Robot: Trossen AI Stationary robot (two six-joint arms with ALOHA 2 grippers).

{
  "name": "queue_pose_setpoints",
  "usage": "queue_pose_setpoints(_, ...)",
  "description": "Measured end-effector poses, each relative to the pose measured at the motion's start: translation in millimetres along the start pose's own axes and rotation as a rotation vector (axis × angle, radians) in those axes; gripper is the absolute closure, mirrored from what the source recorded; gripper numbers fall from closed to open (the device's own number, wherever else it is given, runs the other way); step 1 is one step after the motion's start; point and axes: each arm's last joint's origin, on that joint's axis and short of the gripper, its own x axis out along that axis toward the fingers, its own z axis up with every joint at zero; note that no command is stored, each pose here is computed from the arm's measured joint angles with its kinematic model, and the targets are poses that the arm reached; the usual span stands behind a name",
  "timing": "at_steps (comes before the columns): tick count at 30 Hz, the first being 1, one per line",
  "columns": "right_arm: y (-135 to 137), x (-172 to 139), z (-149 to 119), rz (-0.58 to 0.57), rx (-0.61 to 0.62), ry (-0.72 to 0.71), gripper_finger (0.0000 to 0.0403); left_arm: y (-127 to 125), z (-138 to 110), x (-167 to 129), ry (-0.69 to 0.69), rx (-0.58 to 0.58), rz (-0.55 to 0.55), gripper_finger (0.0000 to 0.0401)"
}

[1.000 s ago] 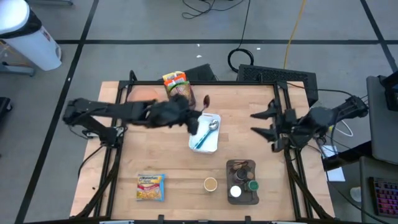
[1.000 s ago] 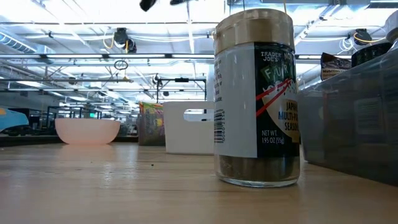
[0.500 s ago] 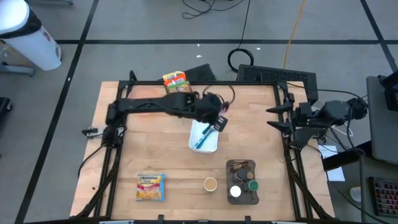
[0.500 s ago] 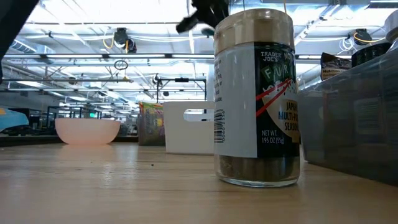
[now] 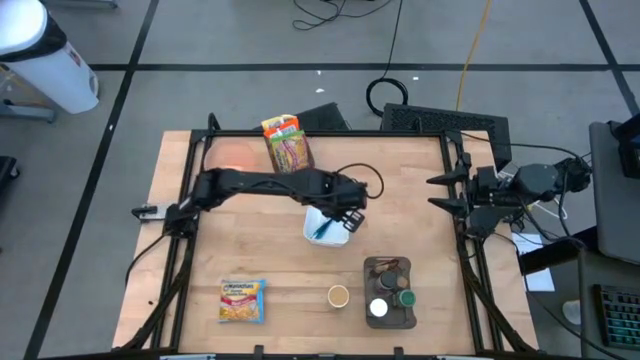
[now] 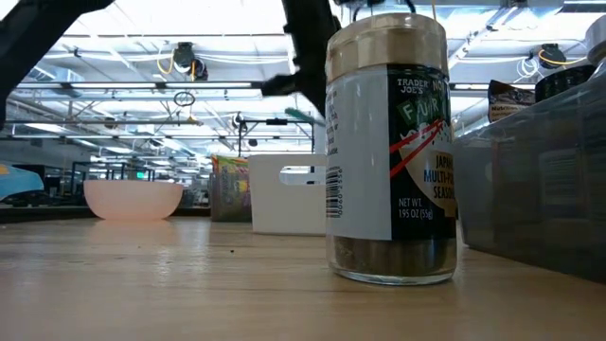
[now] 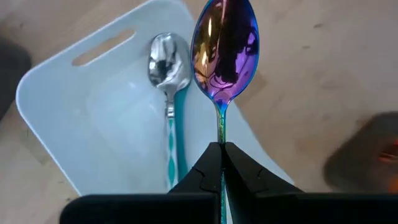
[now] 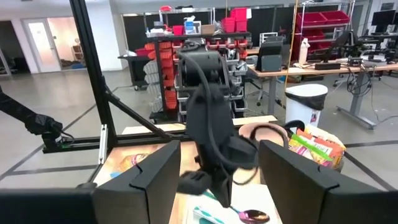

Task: Pick & Place Food Item
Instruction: Put the purple spoon into the white bin

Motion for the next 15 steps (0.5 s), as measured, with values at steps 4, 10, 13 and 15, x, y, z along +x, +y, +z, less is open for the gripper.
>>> queue_pose_setpoints(4, 0, 0, 0, 0.000, -0.003, 0.002, 0.0193, 0, -1, 19, 0.025, -0.009, 0.036, 0.0398)
queue_pose_setpoints(10, 0, -1, -2, -0.002, 0.022, 0.022, 0.0193, 4, 0, 37, 0.064, 0.014, 0.062, 0.0398)
queue_pose_setpoints(13, -1, -1, -4, -0.004, 0.034, 0.038, 0.0193, 9, 2, 40, 0.085, 0.012, 0.090, 0.0398)
queue_pose_setpoints(15, -1, -1, -5, -0.005, 0.042, 0.045, 0.0193, 12, 2, 41, 0.094, 0.010, 0.103, 0.0398)
